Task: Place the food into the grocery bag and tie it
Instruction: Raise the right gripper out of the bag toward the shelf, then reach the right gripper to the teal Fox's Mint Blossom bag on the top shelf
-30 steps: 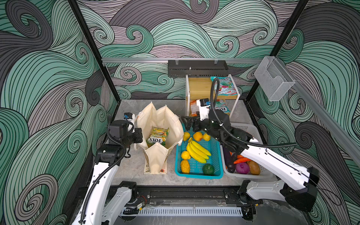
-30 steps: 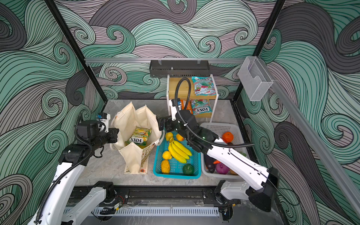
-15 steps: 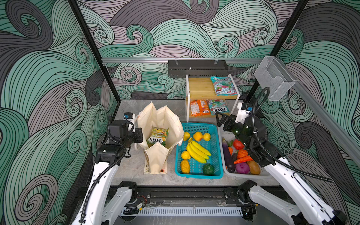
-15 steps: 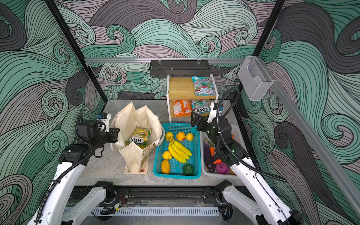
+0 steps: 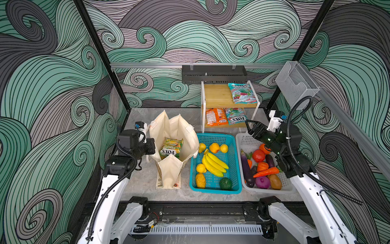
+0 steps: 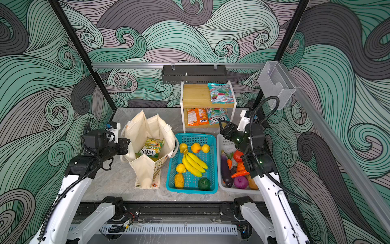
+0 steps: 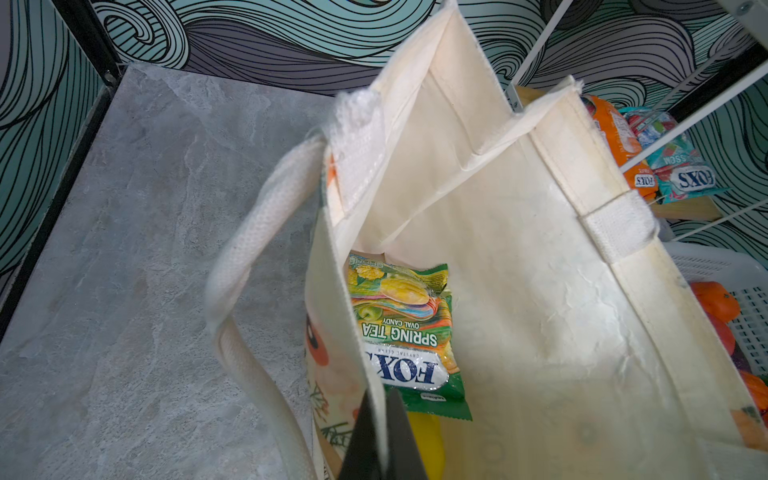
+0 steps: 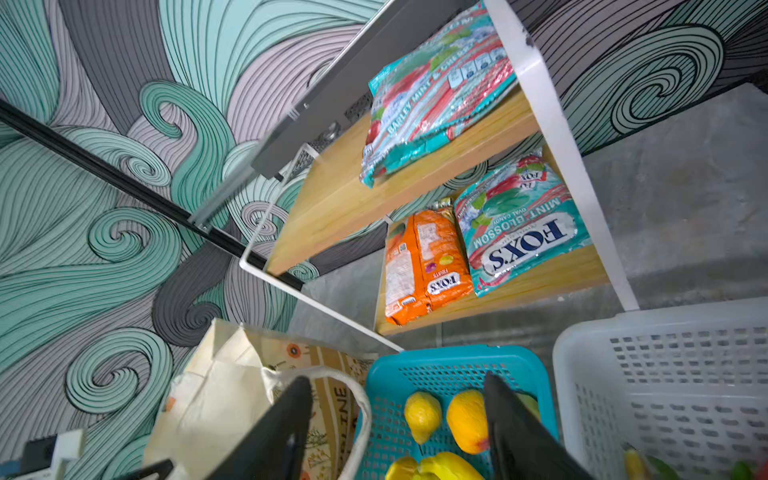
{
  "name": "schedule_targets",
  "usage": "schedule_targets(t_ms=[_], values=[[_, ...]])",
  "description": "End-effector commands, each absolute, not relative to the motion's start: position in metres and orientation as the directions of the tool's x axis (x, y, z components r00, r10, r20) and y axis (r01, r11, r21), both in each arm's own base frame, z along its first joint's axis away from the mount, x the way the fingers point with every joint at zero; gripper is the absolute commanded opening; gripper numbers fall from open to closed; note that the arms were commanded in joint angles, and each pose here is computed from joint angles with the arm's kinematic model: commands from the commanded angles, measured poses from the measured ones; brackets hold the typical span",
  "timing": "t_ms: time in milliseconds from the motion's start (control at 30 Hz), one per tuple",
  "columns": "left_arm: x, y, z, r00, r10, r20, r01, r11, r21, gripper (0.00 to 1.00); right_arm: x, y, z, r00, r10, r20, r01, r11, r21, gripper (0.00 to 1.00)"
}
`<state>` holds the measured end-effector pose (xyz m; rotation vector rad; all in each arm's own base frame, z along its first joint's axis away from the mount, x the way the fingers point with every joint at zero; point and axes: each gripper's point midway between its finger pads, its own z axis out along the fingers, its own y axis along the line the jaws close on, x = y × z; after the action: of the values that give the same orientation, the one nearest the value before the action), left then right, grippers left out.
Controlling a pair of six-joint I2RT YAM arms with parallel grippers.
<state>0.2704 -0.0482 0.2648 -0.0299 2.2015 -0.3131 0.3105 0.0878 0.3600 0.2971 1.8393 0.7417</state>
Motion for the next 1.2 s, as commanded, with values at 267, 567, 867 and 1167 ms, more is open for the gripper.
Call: schedule_targets(t_ms=[267, 567, 867, 1167], values=[[0.27, -0.047, 0.267, -0.602, -0.142, -0.786, 0.093, 0.965, -0.246, 0.0, 0.357, 0.099, 0.419, -0.403, 0.546, -0.735, -0.186, 0.737, 0.65, 0.64], [0.271, -0.046, 0.266, -0.605, -0.145, -0.783, 0.085, 0.966, -0.245, 0.0, 0.408, 0.106, 0.402, -0.456, 0.564, -0.688, -0.118, 0.728, 0.675, 0.53], [0.272, -0.045, 0.265, -0.606, -0.149, -0.781, 0.084, 0.965, -0.249, 0.0, 0.422, 0.102, 0.388, -0.446, 0.597, -0.667, -0.071, 0.719, 0.691, 0.49], [0.272, -0.042, 0.267, -0.6, -0.155, -0.785, 0.076, 0.966, -0.249, 0.0, 0.435, 0.109, 0.376, -0.479, 0.61, -0.631, -0.048, 0.7, 0.712, 0.46]])
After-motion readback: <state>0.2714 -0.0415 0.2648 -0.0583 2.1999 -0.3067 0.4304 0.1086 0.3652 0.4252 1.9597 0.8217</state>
